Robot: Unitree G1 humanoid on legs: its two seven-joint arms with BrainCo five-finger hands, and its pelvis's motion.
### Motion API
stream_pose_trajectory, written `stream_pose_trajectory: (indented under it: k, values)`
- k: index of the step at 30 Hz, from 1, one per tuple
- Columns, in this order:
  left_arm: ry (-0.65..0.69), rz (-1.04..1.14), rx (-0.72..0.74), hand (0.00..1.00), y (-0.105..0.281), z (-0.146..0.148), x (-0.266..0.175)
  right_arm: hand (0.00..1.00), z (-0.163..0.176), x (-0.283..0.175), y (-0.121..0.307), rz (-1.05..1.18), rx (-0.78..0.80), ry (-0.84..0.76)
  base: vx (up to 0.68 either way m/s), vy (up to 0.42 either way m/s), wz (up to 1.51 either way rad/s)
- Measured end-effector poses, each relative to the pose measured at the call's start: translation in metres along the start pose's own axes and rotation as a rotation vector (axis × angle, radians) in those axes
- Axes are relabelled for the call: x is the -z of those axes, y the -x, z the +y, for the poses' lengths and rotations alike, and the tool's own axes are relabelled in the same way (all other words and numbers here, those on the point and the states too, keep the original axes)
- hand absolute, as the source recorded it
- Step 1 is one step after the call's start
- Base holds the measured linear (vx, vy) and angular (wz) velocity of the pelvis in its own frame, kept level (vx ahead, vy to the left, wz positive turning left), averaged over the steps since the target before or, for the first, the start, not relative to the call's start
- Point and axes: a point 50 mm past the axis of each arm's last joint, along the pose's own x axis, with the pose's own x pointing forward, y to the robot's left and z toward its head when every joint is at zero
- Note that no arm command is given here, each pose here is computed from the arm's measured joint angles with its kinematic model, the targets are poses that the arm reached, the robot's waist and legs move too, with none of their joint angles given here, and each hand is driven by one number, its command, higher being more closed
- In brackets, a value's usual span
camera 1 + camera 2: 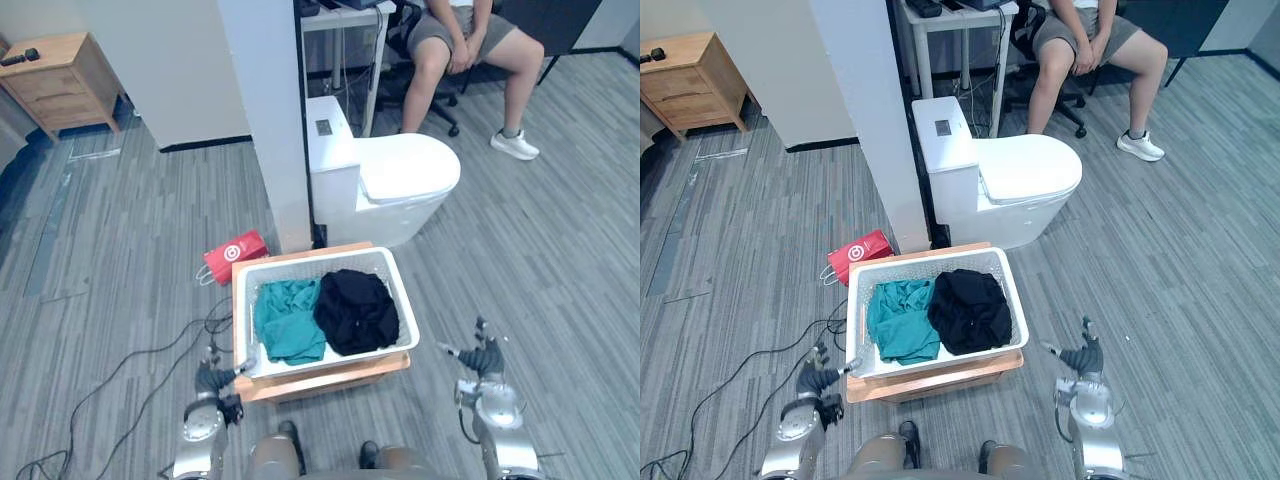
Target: Pick up the laundry basket with both hands and put the clothes into the washing machine.
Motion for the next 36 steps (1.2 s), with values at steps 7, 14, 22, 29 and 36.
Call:
stream_pose_trajectory:
  k: [7,14,22,29,36]
  values:
    - [-0.13,0.034,0.079,0.0,-0.02,-0.033,-0.002,0.0,0.033,0.006,-0.029,0.082,-0.117,0.096,0.02,0.011,-0.01]
    - [-0.182,0.044,0.065,0.0,-0.048,-0.059,-0.026,0.0,0.072,-0.051,-0.07,-0.006,-0.174,0.141,-0.07,-0.012,-0.06]
    - [-0.217,-0.119,0.092,1.0,-0.067,-0.086,-0.088,1.0,0.08,-0.122,-0.099,-0.11,-0.141,0.173,-0.13,0.005,0.08]
    - [-0.255,-0.17,0.057,1.0,-0.073,-0.076,-0.103,1.0,0.071,-0.109,-0.095,-0.098,-0.128,0.173,-0.09,-0.01,0.03]
    - [-0.208,-0.24,0.075,1.0,-0.035,-0.062,-0.079,1.0,0.046,-0.068,-0.056,-0.114,-0.093,0.087,0.05,-0.013,-0.11]
